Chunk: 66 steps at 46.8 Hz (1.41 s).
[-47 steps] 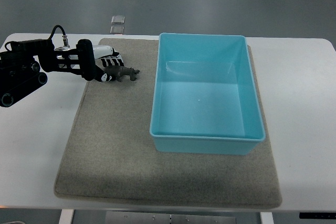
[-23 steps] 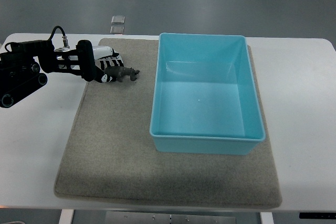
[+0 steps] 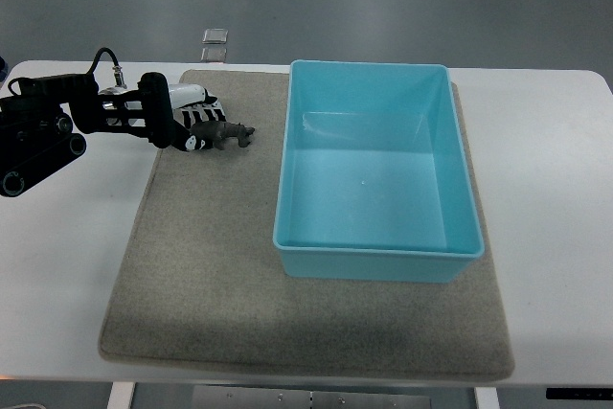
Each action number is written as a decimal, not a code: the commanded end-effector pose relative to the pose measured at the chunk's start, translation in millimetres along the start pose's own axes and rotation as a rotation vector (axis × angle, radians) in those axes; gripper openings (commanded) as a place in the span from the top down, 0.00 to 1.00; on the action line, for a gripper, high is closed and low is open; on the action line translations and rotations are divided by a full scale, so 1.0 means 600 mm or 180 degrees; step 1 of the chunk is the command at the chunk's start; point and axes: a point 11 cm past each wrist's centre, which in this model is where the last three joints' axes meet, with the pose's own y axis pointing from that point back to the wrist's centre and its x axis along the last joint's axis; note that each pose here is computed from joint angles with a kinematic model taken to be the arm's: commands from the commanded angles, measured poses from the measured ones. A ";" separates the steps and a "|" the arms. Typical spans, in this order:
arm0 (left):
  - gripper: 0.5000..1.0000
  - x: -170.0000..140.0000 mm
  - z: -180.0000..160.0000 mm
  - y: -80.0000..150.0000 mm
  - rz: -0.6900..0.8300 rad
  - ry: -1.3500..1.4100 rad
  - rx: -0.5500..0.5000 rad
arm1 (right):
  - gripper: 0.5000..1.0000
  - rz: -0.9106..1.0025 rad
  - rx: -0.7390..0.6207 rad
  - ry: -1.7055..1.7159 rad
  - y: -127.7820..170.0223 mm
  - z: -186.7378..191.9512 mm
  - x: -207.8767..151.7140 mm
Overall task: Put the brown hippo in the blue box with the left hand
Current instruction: 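Close the left hand fingers around the brown hippo, then lift the hippo off the mat with the left hand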
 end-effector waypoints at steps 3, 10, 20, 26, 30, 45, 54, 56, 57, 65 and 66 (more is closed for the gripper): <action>1.00 0.002 0.001 0.000 0.0007 0.0013 -0.0007 | 0.13 0.0000 0.0000 0.0000 0.000 0.000 0.000; 1.00 0.005 -0.004 0.004 0.0023 0.0023 0.0013 | 0.13 0.0000 0.0000 0.0000 0.000 0.000 0.000; 1.00 0.007 -0.008 0.008 0.0033 0.0028 -0.0003 | 0.13 0.0000 0.0000 0.0000 0.000 0.000 0.000; 1.00 0.012 -0.011 0.012 0.0068 0.0044 0.0002 | 0.13 0.0000 0.0000 0.0000 0.000 0.000 0.000; 1.00 0.015 -0.014 0.015 0.0086 0.0103 0.0009 | 0.13 0.0000 0.0000 0.0000 0.000 0.000 0.000; 1.00 0.046 -0.025 0.036 0.0215 0.0197 -0.0011 | 0.13 0.0000 0.0000 0.0000 0.000 0.000 0.000; 1.00 0.097 0.012 0.055 0.0322 0.0074 -0.0200 | 0.13 0.0000 0.0000 0.0000 0.000 0.000 0.000; 1.00 0.114 0.023 0.059 0.0369 0.0063 -0.0257 | 0.13 0.0000 0.0000 0.0000 0.000 0.000 0.000; 1.00 0.121 0.029 0.061 0.0390 0.0067 -0.0283 | 0.13 0.0000 0.0000 0.0000 0.000 0.000 0.000; 1.00 0.170 0.075 0.071 0.0376 -0.0020 -0.0472 | 0.13 0.0000 0.0000 0.0000 0.000 0.000 0.000; 1.00 0.174 0.082 0.072 0.0372 -0.0037 -0.0500 | 0.13 0.0000 0.0000 0.0000 0.000 0.000 0.000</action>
